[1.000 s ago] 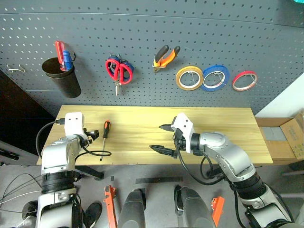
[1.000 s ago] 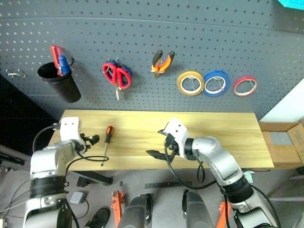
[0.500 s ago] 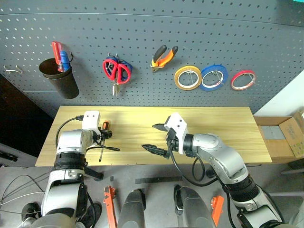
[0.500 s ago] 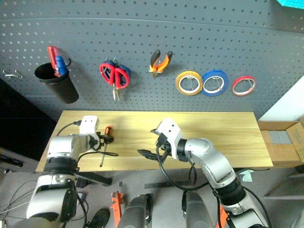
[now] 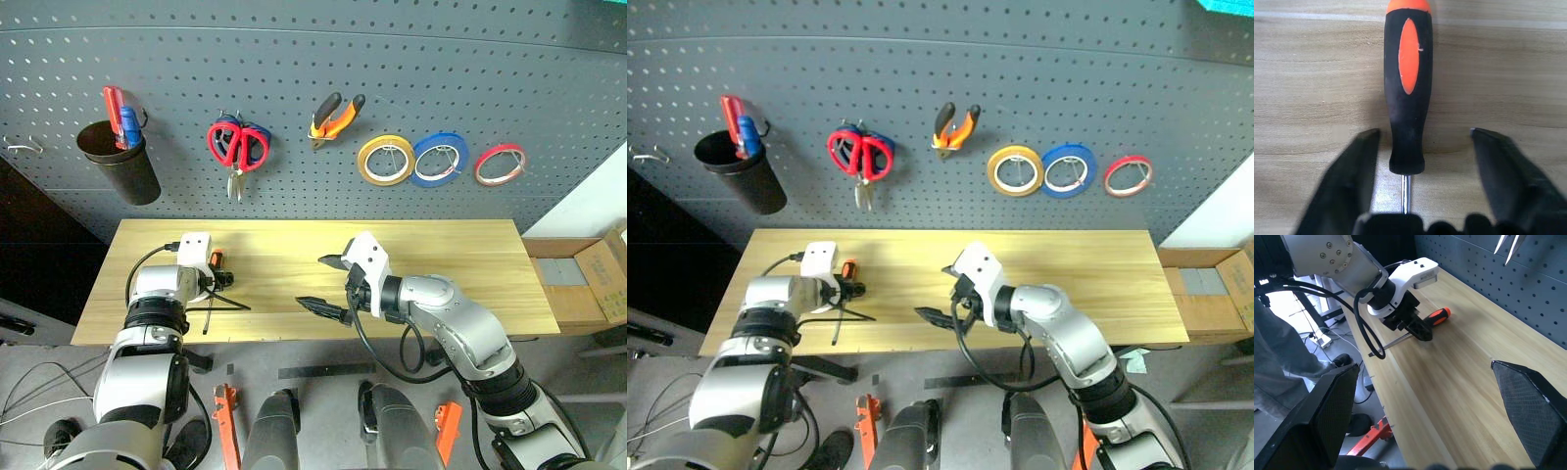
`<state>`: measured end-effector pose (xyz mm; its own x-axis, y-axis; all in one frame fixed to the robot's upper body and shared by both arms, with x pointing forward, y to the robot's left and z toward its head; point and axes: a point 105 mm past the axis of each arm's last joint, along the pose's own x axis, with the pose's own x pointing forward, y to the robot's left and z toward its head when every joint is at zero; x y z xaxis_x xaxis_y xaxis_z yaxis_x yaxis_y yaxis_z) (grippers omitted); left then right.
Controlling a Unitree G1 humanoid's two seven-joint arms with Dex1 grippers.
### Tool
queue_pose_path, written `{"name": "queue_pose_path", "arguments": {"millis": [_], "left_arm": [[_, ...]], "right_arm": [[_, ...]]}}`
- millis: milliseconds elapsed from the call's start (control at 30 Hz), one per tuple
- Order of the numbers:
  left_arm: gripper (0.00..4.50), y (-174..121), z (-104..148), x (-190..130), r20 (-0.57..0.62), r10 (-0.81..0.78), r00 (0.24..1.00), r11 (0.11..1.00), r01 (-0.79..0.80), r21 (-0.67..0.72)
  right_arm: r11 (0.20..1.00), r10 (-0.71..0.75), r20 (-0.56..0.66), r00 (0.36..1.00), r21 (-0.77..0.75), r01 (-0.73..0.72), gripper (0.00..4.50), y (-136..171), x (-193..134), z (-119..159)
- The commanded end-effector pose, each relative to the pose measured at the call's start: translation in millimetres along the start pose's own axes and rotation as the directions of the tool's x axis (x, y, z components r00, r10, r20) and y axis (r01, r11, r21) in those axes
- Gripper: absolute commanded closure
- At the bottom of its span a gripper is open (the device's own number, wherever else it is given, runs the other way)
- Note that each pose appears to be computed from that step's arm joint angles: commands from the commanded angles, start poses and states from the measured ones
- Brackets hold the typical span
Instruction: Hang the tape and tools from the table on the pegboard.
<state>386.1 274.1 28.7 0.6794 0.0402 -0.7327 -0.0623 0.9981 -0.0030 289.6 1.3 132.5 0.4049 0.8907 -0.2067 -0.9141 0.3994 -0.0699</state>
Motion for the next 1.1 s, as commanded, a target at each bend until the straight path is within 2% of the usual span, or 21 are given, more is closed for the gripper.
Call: {"name": "queue_pose_path", "arguments": {"millis": [33,100,133,167,200,233,300,400,467,533,633,767,967,1100], "left_arm": [[2.95,-0.6,8.4,-2.1,0.027,-0.008,1.0,1.0,0.008,-0.003],[3.64,0.6,7.7,-3.2,0.027,-0.007,1.0,1.0,0.007,-0.01],[4.01,3.0,10.0,-5.7,0.05,0.014,0.999,0.999,-0.016,0.043],[4.08,4.1,11.5,-7.7,0.067,0.027,0.997,0.996,-0.033,0.083],[4.07,-0.4,17.6,-13.3,0.114,0.009,0.993,0.997,-0.019,0.08],[4.07,-4.1,28.2,-25.0,0.208,0.0,0.978,0.99,-0.029,0.138],[4.07,-26.7,44.3,-61.2,0.38,-0.103,0.919,0.985,0.042,0.167],[4.07,-43.1,49.4,-102.5,0.523,-0.161,0.837,0.978,0.064,0.199],[4.07,-47.5,49.5,-128.4,0.606,-0.176,0.776,0.978,0.07,0.195],[4.07,-39.2,52.0,-152.4,0.695,-0.112,0.71,0.984,-0.02,0.179],[4.07,-35.8,70.6,-196.7,0.834,-0.065,0.548,0.993,-0.045,0.107],[4.07,-39.5,98.3,-232.0,0.911,-0.06,0.408,0.99,-0.091,0.106],[4.07,-30.3,162.8,-282.9,0.981,-0.056,0.184,0.989,-0.124,0.079],[4.07,-13.8,190.1,-299.5,0.994,-0.048,0.099,0.991,-0.12,0.06]], "right_arm": [[1.0,-0.008,0.041,0.999,-0.029,0.009,0.0,-0.2,-4.4,11.4],[0.999,-0.011,0.04,0.999,-0.03,0.013,0.0,-1.5,-5.3,11.3],[0.999,-0.013,0.041,0.999,-0.031,0.015,0.0,-2.6,-6.0,11.7],[0.999,-0.015,0.041,0.999,-0.032,0.016,0.0,-3.2,-6.5,11.8],[0.999,-0.014,0.044,0.999,-0.036,0.016,0.0,-4.1,-7.5,12.9],[0.999,-0.004,0.06,0.998,-0.033,0.006,0.0,-4.7,-9.7,16.7],[1.0,0.013,0.099,0.995,-0.025,-0.01,0.0,-7.4,-15.1,27.5],[1.0,0.022,0.126,0.992,-0.021,-0.019,0.0,-10.6,-19.5,34.5],[1.0,0.024,0.13,0.991,-0.023,-0.021,0.0,-13.5,-21.3,36.6],[0.999,0.026,0.12,0.992,-0.028,-0.023,0.0,-17.5,-23.0,35.8],[0.999,0.03,0.121,0.992,-0.038,-0.025,0.0,-21.9,-23.6,37.3],[0.998,0.045,0.122,0.991,-0.04,-0.041,0.0,-23.7,-20.6,38.6],[0.997,0.065,0.119,0.991,-0.051,-0.059,0.0,-23.4,-16.5,39.8],[0.998,0.06,0.117,0.991,-0.043,-0.056,0.0,-22.6,-17.6,38.0]]}}
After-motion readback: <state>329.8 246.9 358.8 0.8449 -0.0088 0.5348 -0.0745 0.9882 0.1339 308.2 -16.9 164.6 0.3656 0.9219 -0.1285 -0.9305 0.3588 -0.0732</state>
